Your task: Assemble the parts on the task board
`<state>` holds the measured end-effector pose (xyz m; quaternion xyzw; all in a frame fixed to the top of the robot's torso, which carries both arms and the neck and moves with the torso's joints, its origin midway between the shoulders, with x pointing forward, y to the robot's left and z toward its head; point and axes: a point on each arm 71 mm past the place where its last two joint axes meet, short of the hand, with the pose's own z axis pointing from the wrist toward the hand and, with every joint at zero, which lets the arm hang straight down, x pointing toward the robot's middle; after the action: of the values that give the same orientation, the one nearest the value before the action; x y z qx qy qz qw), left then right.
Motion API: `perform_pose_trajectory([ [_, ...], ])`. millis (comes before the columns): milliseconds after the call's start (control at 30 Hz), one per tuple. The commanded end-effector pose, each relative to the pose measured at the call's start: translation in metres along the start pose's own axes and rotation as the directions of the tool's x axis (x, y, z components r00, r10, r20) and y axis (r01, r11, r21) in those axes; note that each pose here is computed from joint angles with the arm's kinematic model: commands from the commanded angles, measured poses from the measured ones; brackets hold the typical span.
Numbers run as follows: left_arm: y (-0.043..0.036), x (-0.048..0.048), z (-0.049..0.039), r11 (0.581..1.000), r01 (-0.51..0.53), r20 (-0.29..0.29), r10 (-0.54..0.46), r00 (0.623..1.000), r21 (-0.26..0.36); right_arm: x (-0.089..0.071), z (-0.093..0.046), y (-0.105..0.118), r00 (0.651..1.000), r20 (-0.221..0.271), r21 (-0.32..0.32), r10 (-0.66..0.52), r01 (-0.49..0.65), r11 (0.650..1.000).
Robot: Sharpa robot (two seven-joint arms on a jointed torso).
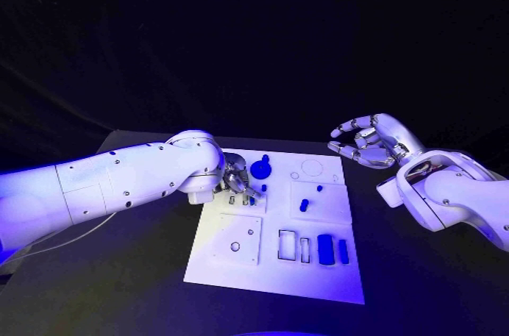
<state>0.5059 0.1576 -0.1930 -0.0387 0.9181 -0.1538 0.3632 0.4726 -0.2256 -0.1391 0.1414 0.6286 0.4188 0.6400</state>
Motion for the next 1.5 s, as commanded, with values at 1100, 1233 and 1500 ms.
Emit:
perform_pose_trajectory([
  [1100,0.0043,-0.0023,-0.0156,0.988,0.130,0.053,-0.135,0.989,0.083,-0.001,-0.001,-0.003,1.000,-0.013,0.007,-0.012,0.012,1.000],
  [1233,0.0064,-0.0031,-0.0164,0.992,0.098,0.074,-0.104,0.992,0.073,-0.001,-0.001,-0.004,1.000,-0.012,0.008,-0.012,0.012,1.000],
  [1500,0.0105,-0.0030,-0.0148,0.999,0.041,0.098,-0.044,0.994,0.031,-0.001,-0.001,-0.004,1.000,-0.011,0.009,-0.013,0.013,1.000],
])
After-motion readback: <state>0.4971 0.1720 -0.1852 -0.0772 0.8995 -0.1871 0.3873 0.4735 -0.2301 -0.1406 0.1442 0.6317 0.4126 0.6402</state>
